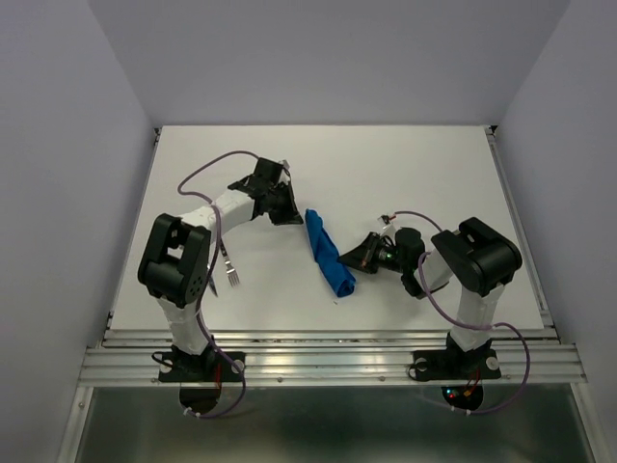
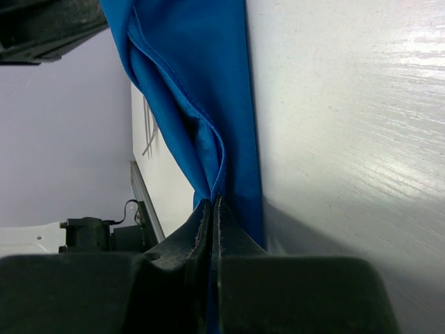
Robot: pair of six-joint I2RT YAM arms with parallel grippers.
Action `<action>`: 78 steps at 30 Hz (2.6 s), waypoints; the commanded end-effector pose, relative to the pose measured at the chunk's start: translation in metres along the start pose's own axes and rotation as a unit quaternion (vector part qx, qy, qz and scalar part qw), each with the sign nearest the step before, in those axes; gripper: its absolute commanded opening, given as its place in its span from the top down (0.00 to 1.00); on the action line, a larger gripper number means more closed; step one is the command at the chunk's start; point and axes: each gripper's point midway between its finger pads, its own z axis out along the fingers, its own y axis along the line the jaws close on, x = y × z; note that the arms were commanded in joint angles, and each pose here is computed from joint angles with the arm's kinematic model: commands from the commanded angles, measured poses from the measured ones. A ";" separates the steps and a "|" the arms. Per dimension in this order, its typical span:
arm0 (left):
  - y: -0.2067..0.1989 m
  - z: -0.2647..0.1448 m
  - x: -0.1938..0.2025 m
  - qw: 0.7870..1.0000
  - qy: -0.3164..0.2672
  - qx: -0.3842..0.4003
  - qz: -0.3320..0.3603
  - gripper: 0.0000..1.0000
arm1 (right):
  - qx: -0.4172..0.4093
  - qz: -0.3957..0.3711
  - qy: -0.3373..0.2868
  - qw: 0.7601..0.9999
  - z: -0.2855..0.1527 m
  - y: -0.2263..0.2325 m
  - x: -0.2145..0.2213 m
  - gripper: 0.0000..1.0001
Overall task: Fold the napkin into a case and place the utensils inside
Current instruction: Turn over the smaller rectangle folded napkin, then smooth out the smaller rectangle-folded napkin at the center of the board.
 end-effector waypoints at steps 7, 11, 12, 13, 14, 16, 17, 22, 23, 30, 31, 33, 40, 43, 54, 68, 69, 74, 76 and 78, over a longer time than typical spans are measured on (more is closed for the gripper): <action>-0.049 0.008 -0.026 0.999 -0.023 0.043 0.022 1.00 | -0.010 -0.017 0.003 1.000 0.001 0.003 -0.003 0.99; -0.056 0.015 -0.020 0.998 -0.012 0.049 0.025 1.00 | -0.014 -0.017 0.005 1.000 0.001 0.005 -0.003 0.99; -0.057 0.016 -0.019 0.998 -0.011 0.049 0.026 1.00 | -0.014 -0.016 0.006 1.000 0.001 0.005 -0.003 0.99; -0.058 0.018 -0.018 0.998 -0.009 0.050 0.026 1.00 | -0.017 -0.017 0.007 1.000 0.003 0.006 -0.004 0.99; -0.068 0.021 -0.018 0.998 -0.009 0.062 0.026 1.00 | -0.016 -0.016 0.006 1.000 0.002 0.005 -0.006 0.97; -0.068 0.025 -0.015 0.998 -0.005 0.062 0.025 1.00 | -0.014 -0.014 0.006 1.000 0.000 0.004 -0.005 0.96; -0.072 0.026 -0.017 0.997 -0.005 0.066 0.025 1.00 | -0.013 -0.014 0.001 1.000 -0.001 0.003 -0.008 0.94; -0.079 0.039 -0.016 0.997 0.003 0.075 0.022 1.00 | -0.004 -0.013 -0.003 1.000 -0.007 0.000 -0.007 0.69; -0.084 0.040 -0.017 0.997 0.003 0.079 0.025 1.00 | -0.005 -0.022 -0.007 1.000 -0.009 0.003 -0.009 0.62; -0.095 0.059 -0.012 0.996 0.018 0.088 0.025 1.00 | 0.054 -0.045 -0.034 0.997 -0.021 -0.007 -0.019 0.28; -0.095 0.063 -0.010 0.996 0.022 0.087 0.025 1.00 | 0.081 -0.037 -0.031 0.996 -0.026 -0.016 -0.015 0.26; -0.100 0.066 -0.012 0.995 0.021 0.092 0.026 1.00 | 0.113 -0.069 -0.067 0.989 -0.035 -0.014 -0.031 0.22; -0.119 0.079 -0.009 0.993 0.032 0.109 0.030 1.00 | 0.262 -0.125 -0.132 0.948 -0.090 -0.018 -0.060 0.14; -0.126 0.082 -0.013 0.992 0.028 0.116 0.032 1.00 | 0.295 -0.145 -0.149 0.933 -0.108 -0.012 -0.070 0.15; -0.133 0.071 -0.025 0.992 0.012 0.111 0.052 1.00 | 0.305 -0.179 -0.107 0.929 -0.099 0.020 -0.061 0.96; -0.068 -0.036 -0.069 0.995 -0.082 0.036 0.033 1.00 | 0.400 -0.178 -0.026 0.898 -0.077 -0.049 -0.006 0.95; -0.040 -0.041 -0.073 0.996 -0.087 0.013 0.011 1.00 | 0.411 -0.190 -0.028 0.891 -0.079 -0.050 -0.011 0.96; 0.027 -0.093 -0.083 0.989 -0.135 -0.051 -0.029 1.00 | 0.394 -0.231 -0.053 0.888 -0.080 -0.019 -0.034 0.94; 0.053 -0.103 -0.077 0.986 -0.136 -0.083 -0.042 1.00 | 0.370 -0.242 -0.062 0.895 -0.075 -0.001 -0.042 0.93; 0.064 -0.116 -0.073 0.983 -0.147 -0.103 -0.047 1.00 | 0.359 -0.249 -0.077 0.896 -0.068 0.014 -0.054 0.93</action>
